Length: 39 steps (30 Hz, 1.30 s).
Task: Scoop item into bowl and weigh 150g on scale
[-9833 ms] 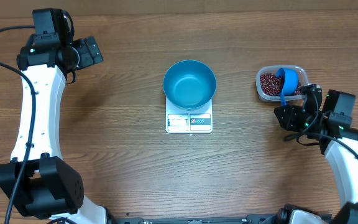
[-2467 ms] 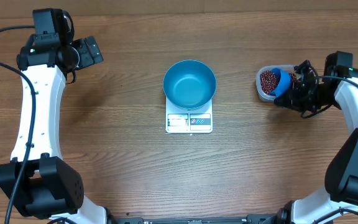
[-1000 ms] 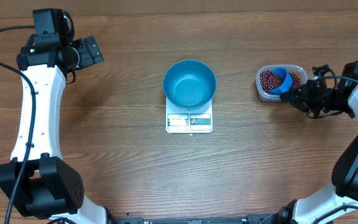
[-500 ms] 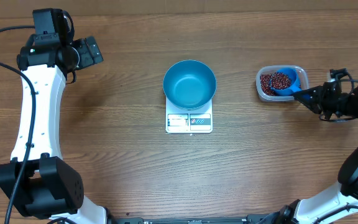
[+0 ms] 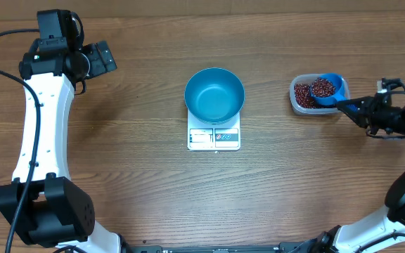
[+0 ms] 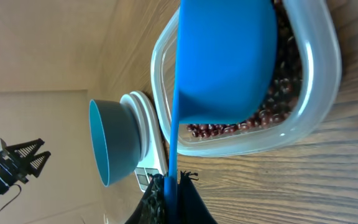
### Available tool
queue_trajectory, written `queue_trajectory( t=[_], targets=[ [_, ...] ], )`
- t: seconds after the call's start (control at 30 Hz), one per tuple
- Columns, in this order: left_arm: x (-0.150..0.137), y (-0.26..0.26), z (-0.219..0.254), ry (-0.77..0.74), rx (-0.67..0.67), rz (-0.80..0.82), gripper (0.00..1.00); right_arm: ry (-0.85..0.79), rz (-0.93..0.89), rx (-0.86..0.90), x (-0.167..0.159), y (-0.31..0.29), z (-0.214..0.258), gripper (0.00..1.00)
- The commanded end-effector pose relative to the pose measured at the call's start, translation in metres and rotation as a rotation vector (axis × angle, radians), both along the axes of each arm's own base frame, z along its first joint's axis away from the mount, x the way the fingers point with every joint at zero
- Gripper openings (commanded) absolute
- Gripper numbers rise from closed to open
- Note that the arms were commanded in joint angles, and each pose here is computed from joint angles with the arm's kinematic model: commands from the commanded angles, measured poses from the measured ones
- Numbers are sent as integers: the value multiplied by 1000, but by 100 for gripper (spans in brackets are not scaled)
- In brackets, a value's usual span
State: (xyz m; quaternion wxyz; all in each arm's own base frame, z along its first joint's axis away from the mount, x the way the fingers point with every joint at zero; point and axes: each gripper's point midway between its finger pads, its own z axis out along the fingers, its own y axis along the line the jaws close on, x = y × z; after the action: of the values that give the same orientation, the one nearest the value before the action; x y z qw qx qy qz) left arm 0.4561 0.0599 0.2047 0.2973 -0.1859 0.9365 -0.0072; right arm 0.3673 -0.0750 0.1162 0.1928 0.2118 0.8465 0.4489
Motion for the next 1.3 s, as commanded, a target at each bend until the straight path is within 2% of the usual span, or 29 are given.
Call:
queue_trajectory(
  t=[0.0,0.8,1.27],
  targets=[
    [3,-4,-1,0,-5,-8,100,-53,1,42,1,-2,8,3],
    [3,-4,-1,0,-5,-8,100,-122,14,136,2,6,27,3],
    [3,-4,-1,0,-5,-8,100,-226,26,219,11,9,55,3]
  ],
)
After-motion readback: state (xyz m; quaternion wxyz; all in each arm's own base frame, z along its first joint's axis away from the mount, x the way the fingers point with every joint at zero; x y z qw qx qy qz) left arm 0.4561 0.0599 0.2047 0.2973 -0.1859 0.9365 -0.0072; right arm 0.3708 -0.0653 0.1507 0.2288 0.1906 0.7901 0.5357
